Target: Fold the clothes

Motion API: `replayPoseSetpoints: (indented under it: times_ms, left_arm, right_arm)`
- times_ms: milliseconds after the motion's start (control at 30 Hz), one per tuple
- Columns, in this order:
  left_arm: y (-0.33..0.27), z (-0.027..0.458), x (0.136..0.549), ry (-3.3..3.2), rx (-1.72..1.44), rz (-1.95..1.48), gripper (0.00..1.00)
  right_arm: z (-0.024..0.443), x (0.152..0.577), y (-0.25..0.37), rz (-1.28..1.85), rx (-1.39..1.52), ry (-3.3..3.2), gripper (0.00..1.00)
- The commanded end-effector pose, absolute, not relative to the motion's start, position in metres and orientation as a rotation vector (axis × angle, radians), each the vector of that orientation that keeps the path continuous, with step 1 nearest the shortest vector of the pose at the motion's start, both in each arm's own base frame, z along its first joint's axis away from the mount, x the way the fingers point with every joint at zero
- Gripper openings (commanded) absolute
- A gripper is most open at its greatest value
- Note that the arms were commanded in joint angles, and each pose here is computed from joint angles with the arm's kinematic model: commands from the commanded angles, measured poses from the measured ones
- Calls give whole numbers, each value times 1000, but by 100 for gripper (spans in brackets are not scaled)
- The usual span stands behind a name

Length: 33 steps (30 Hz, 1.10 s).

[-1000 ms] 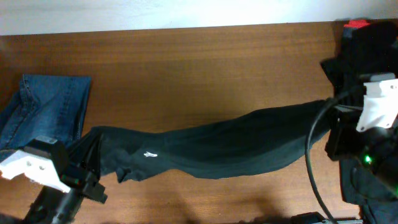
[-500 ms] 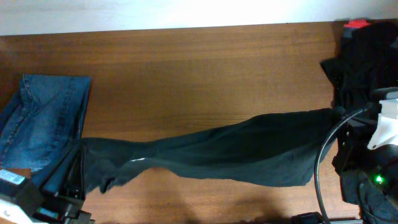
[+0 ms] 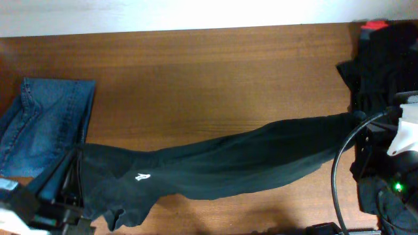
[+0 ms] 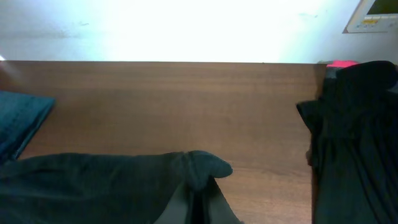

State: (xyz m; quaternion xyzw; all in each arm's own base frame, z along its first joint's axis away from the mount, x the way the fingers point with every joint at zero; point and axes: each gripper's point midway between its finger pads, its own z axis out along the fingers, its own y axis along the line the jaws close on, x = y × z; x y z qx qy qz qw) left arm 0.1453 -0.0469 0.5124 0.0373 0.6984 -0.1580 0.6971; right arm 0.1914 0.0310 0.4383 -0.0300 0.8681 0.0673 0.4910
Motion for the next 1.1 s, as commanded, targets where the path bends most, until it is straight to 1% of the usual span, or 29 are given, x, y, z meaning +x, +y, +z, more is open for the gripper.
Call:
replayPoseSetpoints:
  times_ms: [0, 167, 433, 1067]
  left_arm:
    - [-44, 489, 176, 1652, 62, -334, 0]
    - [-43, 463, 207, 1755, 45, -342, 1]
    - [-44, 428, 264, 1916, 19, -354, 0]
    - [-44, 296, 410, 2271, -48, -378, 0]
  right_arm:
    - [432, 204, 29, 141, -54, 2144, 4]
    - [415, 222, 31, 134, -55, 2229, 4]
    - [375, 262, 37, 116, -58, 2410, 4]
    - [259, 375, 39, 39, -25, 2728, 4]
